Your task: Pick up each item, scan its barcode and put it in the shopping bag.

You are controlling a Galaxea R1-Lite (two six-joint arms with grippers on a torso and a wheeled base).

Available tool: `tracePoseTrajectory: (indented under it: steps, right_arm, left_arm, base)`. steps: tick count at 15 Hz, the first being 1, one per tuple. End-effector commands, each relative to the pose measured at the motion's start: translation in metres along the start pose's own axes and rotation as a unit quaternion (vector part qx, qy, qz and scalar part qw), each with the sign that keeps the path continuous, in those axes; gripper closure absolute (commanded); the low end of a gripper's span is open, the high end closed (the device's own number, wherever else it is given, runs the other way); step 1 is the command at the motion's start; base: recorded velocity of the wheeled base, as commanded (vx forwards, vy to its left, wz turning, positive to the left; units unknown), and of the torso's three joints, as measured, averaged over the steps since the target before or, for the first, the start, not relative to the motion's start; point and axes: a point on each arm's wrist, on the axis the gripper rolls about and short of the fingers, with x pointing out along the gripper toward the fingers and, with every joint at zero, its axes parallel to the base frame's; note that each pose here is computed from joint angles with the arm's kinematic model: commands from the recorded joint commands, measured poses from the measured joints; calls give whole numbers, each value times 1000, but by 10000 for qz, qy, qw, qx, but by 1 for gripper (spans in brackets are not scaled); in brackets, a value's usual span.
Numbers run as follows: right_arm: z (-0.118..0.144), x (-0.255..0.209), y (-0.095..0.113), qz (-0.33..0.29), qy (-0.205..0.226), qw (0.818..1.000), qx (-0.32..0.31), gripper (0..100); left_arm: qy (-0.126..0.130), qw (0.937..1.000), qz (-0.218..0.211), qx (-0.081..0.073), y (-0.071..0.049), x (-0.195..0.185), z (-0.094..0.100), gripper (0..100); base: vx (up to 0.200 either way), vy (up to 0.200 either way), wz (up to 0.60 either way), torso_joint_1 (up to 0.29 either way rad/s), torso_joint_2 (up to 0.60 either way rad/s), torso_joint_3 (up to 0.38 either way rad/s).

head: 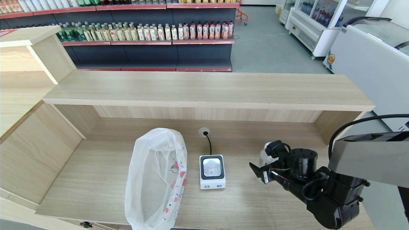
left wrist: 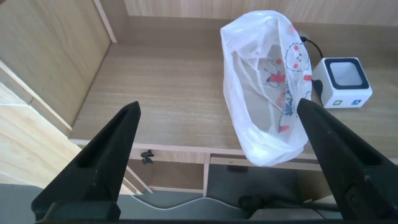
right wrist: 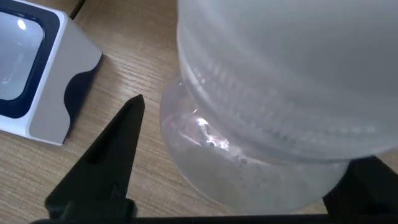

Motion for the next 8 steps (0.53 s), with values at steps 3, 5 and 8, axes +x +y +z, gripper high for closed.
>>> tracePoseTrajectory:
  steps: [3,5,8]
  right_arm:
    - [2,-2,-1,-19,-14,10000,3,100]
    - [-1,-2,-1,-13,24,10000,-1,100]
    - [-1,-4,-1,-9,47,10000,36,100]
  left_arm:
    - [-2,10000,-4,1,0,0,0,0]
    - [-2,10000,4,1,0,0,0,0]
    - [-2,10000,4,1,0,0,0,0]
  base:
    - [0,0,0,0,0,0]
    - [0,0,0,0,0,0]
    - [0,0,0,0,0,0]
